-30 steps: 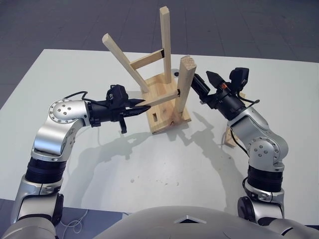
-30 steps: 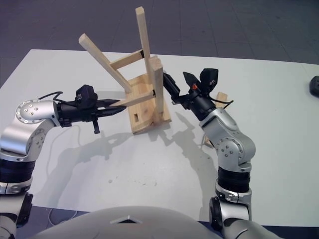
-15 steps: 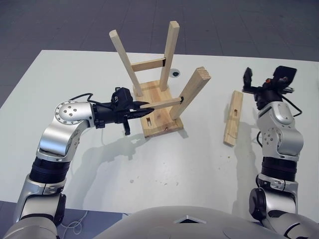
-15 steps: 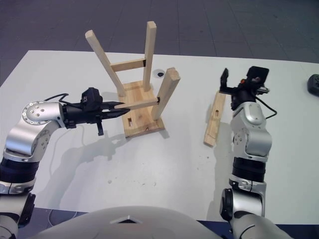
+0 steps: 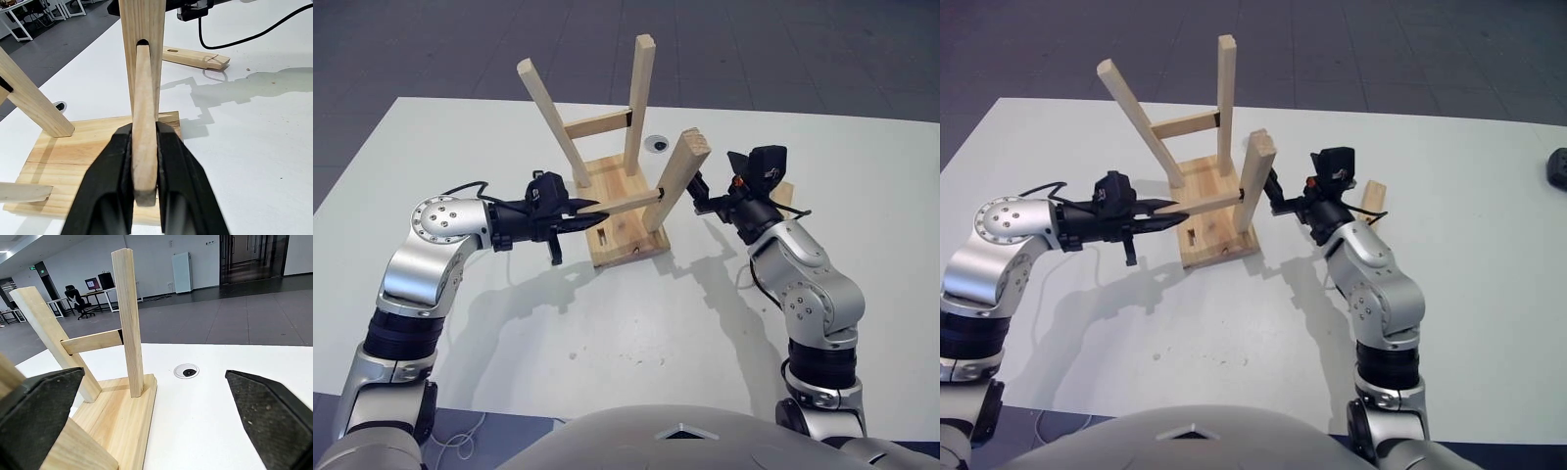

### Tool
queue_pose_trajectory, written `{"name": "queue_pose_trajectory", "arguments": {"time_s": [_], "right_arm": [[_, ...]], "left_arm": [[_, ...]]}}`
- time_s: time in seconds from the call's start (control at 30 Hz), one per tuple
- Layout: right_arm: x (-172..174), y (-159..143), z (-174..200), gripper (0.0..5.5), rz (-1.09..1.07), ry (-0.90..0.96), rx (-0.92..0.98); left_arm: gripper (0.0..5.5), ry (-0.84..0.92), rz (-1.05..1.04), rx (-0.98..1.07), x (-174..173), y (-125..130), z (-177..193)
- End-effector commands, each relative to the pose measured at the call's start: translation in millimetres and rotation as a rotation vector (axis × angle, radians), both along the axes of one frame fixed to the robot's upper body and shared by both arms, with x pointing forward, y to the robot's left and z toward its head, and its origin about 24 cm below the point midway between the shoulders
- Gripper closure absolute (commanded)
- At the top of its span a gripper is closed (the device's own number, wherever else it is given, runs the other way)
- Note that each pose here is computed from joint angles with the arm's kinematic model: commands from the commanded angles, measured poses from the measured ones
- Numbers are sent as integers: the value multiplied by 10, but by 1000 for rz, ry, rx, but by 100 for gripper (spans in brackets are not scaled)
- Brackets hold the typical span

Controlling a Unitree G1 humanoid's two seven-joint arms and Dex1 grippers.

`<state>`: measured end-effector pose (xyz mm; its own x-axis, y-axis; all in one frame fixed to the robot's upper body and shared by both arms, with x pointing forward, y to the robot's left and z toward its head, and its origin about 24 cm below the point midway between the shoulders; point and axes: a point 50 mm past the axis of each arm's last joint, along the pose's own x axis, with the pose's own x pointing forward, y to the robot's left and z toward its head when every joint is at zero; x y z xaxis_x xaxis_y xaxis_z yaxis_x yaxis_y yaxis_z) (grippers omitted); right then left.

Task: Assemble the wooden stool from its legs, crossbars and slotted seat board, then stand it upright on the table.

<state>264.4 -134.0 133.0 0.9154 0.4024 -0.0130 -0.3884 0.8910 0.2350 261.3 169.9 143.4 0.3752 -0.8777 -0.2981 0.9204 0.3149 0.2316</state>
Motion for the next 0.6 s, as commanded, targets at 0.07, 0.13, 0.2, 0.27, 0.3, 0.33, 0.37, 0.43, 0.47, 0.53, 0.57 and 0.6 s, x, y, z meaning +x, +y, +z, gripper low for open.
{"name": "queue_pose_trajectory", "arguments": {"time_s": [0.07, 0.13, 0.2, 0.27, 0.3, 0.33, 0.37, 0.43, 0.47, 0.53, 0.57, 0.6], "right_arm": [[22, 28, 52, 10, 33, -22, 12], [37, 4, 49, 10, 15, -23, 13], [49, -15, 45, 10, 5, -23, 13], [54, -24, 35, 10, 2, -20, 12], [56, -28, 29, 10, 2, -19, 10], [56, -29, 23, 10, 1, -16, 12], [56, -29, 19, 10, 2, -15, 11], [55, -30, 13, 10, 3, -11, 12], [54, -31, 11, 10, 3, -10, 13], [57, -39, 6, 10, 0, -7, 14], [59, -43, 4, 10, -2, -7, 13], [63, -49, 2, 10, -7, -6, 13]], "left_arm": [[507, -30, -14, -20, 12, -58, 39], [507, -39, -6, -31, 19, -61, 58], [507, -46, 4, -41, 32, -58, 76], [507, -56, 19, -61, 49, -59, 99], [507, -66, 31, -69, 63, -58, 113], [471, -75, 44, -77, 78, -56, 126], [457, -89, 58, -89, 96, -54, 148], [432, -104, 72, -119, 118, -54, 202], [410, -111, 80, -132, 128, -55, 225], [378, -114, 86, -135, 142, -54, 236], [364, -111, 87, -135, 144, -54, 234], [350, -107, 85, -135, 143, -56, 228]]}}
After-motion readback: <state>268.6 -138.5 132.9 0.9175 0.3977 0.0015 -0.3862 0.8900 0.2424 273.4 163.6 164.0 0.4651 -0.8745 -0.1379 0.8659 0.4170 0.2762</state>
